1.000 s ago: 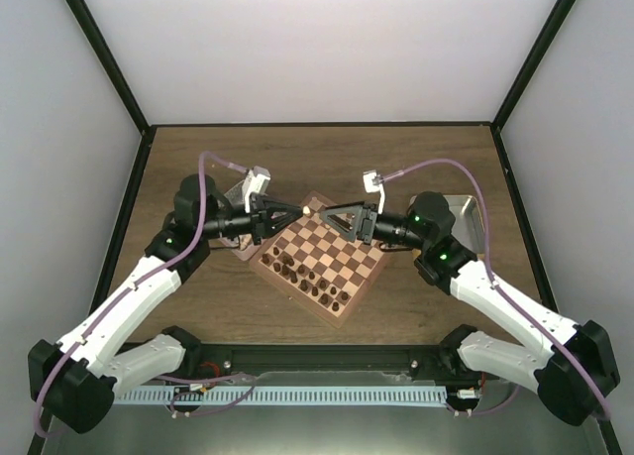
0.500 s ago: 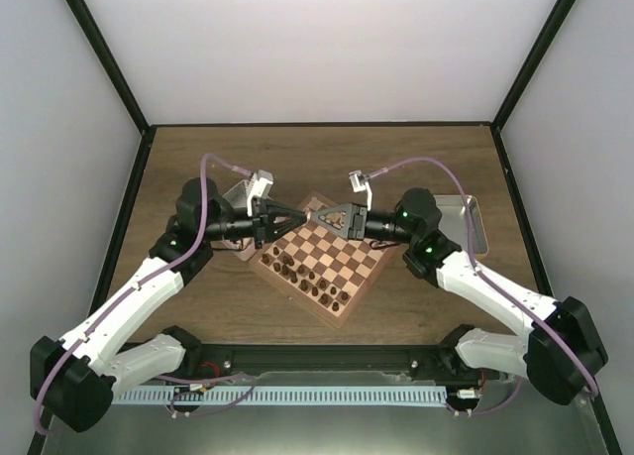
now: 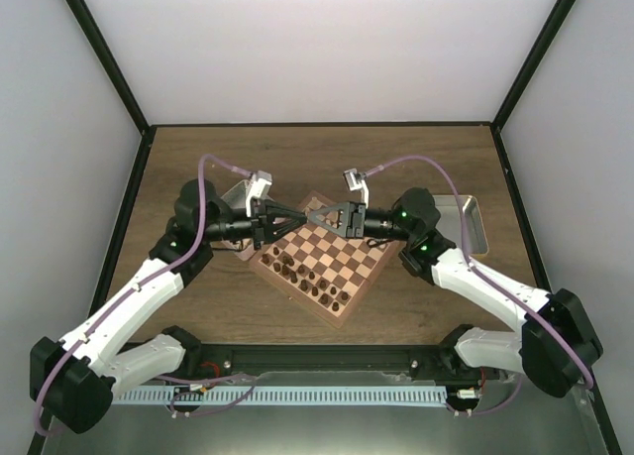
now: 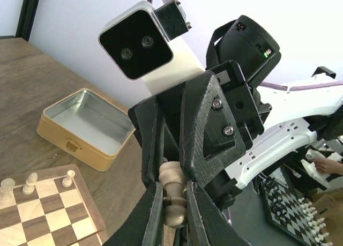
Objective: Set up the chess pieces on the board
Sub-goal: Place the chess piece on the chessboard.
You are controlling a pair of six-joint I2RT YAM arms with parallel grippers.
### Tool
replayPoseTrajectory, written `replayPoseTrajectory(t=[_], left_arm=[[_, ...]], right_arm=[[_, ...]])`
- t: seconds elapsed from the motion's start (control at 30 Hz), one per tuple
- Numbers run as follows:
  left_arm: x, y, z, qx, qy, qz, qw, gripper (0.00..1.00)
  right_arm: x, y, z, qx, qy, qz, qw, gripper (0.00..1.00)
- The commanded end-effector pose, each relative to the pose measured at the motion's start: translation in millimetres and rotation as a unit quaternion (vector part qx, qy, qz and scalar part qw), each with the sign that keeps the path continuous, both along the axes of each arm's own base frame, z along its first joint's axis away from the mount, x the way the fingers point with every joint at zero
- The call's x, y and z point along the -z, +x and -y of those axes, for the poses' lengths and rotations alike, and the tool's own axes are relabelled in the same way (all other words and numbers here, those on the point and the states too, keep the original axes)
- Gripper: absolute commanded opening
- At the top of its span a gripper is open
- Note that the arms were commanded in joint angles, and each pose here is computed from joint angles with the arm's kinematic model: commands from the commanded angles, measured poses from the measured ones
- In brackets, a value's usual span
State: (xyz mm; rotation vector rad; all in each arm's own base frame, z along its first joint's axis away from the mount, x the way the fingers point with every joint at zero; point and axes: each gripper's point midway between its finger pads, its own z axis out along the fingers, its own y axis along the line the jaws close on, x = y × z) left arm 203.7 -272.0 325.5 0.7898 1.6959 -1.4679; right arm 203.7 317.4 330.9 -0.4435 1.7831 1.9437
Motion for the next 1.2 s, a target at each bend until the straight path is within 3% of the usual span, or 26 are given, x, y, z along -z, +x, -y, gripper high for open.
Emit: replayPoseTrajectory(t=[0.0,0.07,0.13,0.6,0.73,0.93,1.03,1.17], left_arm=[[-18,-11,-1,0.017,-0.028,0.016,0.999,0.2],[-28,-10,-3,0.007,-0.047,0.003,0.999,0.37],[-38,-7,-6,-0.014,-0.071,-0.023,0.997,0.49],[-49,26,-18,-0.111,-0.146,-0.196,0.963,0.54],[-53,27,-15,-0.093,-0.174,-0.226,0.954,0.51],[-40,33,-11,-0.095,-0.166,-0.264,0.945,0.36],[-41,33,-12,-0.1,-0.172,-0.261,0.945,0.34],[-41,36,-13,-0.107,-0.175,-0.262,0.943,0.23]], right_arm=[[-26,-4,1,-0.001,0.037,0.019,0.999,0.13],[-30,0,5,0.021,0.053,0.015,0.998,0.1],[-37,5,11,0.048,0.073,0.01,0.996,0.1],[-63,22,6,0.093,0.093,0.055,0.99,0.1],[-63,25,3,0.102,0.09,0.067,0.988,0.1],[-59,31,-3,0.123,0.08,0.112,0.983,0.1],[-56,32,-3,0.131,0.074,0.121,0.981,0.1],[-53,33,-3,0.135,0.069,0.127,0.98,0.1]])
